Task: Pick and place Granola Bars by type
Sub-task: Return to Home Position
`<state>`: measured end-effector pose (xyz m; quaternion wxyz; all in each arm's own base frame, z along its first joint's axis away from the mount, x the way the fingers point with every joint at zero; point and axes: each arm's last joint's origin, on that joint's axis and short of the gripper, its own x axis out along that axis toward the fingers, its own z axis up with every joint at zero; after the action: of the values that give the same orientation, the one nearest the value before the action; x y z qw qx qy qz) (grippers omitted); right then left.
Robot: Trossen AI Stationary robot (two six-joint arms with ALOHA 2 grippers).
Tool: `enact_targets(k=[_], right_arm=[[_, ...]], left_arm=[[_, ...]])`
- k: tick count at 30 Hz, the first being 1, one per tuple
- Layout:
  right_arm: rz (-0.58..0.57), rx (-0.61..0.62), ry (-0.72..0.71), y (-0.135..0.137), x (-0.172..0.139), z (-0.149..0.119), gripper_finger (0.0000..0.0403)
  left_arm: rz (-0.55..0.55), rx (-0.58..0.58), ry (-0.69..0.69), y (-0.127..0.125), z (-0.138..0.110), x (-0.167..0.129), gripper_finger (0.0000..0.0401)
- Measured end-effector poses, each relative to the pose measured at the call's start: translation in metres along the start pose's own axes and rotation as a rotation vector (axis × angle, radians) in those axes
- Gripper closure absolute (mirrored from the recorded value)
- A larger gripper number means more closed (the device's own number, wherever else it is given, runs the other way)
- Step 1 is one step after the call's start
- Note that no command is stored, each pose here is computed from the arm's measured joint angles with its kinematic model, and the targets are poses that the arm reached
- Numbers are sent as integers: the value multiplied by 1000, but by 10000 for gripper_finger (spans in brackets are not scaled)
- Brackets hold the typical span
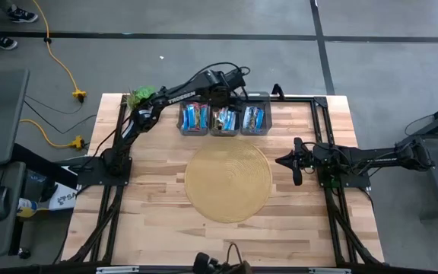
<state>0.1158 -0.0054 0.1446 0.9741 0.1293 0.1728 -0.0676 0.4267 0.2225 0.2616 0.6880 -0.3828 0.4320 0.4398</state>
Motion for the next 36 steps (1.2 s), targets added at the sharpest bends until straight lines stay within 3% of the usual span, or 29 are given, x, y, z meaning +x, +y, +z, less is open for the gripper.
enact_targets(k=[9,18,22,29,36], right_arm=[[0,0,0,0,0,0,402],[0,0,0,0,0,0,402],[0,0,-1,0,0,0,402],[1,0,-1,0,0,0,402],[0,0,-1,0,0,0,402]], left_arm=[[-128,232,-236,-6,-4,-91,187],[-249,433,-434,9,-20,-186,187],[-282,525,-480,15,-28,-210,187],[-481,661,-511,21,-39,-245,187],[-570,709,-599,48,-53,-291,187]])
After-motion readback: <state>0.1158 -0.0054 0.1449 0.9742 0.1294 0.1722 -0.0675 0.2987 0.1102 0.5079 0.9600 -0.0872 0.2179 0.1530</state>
